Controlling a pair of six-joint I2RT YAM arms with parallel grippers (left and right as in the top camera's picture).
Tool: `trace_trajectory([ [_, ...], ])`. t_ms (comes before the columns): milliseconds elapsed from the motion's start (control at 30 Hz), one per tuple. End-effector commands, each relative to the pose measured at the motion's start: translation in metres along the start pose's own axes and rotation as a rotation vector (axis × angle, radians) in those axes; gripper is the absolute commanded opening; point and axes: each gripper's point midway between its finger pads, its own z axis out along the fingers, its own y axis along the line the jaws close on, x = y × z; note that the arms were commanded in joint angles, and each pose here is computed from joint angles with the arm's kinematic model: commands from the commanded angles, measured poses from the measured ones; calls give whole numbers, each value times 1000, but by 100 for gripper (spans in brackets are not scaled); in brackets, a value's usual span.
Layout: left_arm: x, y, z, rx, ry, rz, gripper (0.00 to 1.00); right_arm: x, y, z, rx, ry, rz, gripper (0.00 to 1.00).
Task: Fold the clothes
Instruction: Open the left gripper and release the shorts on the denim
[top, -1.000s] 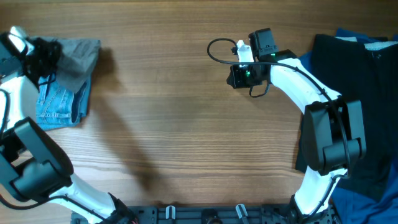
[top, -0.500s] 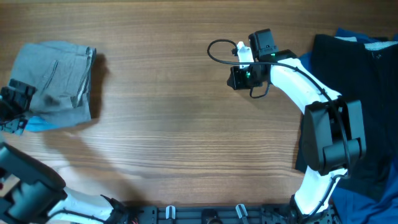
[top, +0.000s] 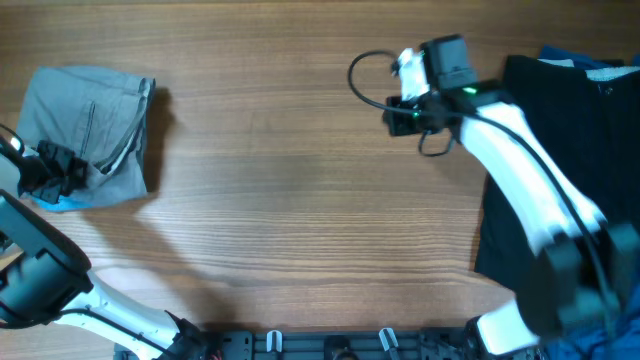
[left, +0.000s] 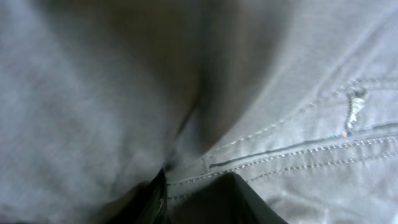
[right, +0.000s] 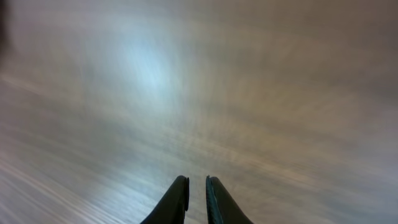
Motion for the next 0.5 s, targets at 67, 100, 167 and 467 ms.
trace_trajectory([
  [67, 17, -114, -97, 450, -12, 428, 41, -36, 25, -141, 47, -364, -26, 17],
  [100, 31, -137, -130, 496, -65, 584, 39, -33, 30, -162, 33, -400, 11, 16],
  [167, 67, -160, -172, 521, -120, 782, 38, -25, 38, -193, 9, -460, 57, 16],
  [467, 217, -166, -276, 584, 16, 658, 19, 8, 42, -220, -6, -440, 146, 11],
])
